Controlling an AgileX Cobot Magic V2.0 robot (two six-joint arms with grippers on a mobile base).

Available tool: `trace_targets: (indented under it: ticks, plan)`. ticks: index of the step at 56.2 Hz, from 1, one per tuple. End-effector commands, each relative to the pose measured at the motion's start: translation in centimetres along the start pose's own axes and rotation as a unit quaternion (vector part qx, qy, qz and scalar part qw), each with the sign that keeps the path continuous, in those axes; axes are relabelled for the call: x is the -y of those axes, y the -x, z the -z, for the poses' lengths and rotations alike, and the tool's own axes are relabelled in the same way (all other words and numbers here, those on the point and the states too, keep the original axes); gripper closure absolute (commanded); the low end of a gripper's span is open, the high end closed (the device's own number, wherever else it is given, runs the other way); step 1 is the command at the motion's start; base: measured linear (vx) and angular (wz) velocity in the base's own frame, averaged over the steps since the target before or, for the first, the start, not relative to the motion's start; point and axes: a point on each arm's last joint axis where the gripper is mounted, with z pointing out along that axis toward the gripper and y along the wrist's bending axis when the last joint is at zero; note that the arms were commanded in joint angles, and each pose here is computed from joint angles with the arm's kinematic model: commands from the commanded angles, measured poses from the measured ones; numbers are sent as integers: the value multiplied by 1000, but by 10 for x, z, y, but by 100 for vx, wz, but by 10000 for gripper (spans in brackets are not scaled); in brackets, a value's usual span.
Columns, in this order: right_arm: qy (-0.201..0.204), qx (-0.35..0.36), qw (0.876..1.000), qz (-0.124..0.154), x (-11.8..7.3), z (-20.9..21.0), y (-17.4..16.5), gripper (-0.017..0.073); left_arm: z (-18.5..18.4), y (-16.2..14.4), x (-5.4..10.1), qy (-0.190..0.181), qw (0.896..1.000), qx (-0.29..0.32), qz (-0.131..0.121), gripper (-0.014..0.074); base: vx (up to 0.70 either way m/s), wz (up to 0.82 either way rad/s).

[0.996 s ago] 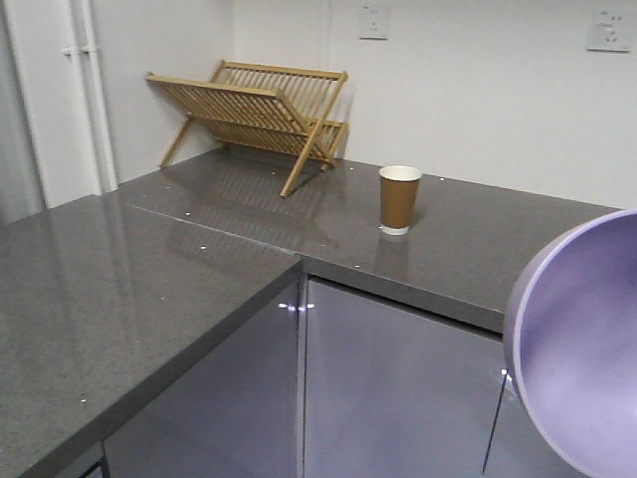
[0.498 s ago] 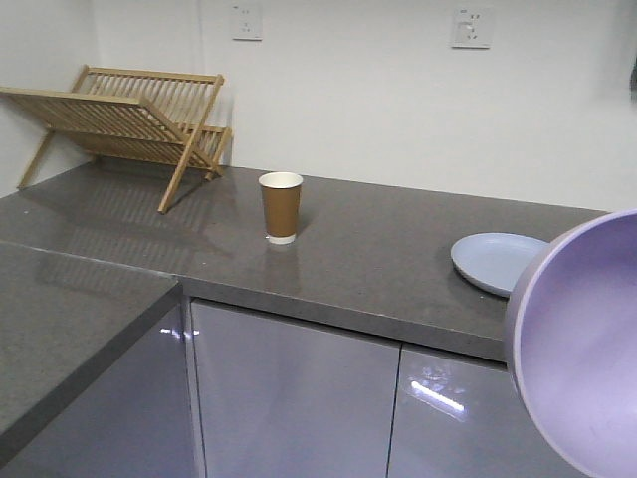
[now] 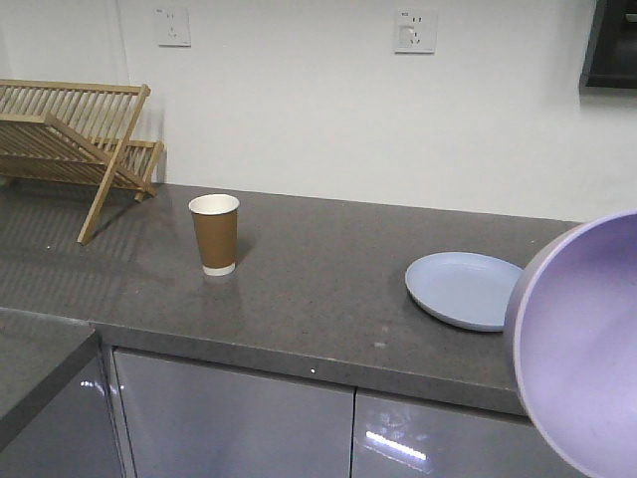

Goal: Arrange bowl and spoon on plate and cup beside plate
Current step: 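Drive the base holding spoon and bowl to the counter with the blue plate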

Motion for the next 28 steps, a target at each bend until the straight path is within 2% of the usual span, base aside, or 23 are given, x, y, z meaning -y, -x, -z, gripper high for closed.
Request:
trace_targets:
  ticks: [1, 28]
  plan:
    - [-16, 38, 999, -10, 2, 2, 13, 568, 4, 15, 1, -2, 999, 54, 4, 600, 29, -4]
    - [-16, 38, 999, -10, 2, 2, 13, 568, 4, 15, 1, -2, 999, 54, 4, 600, 36, -7]
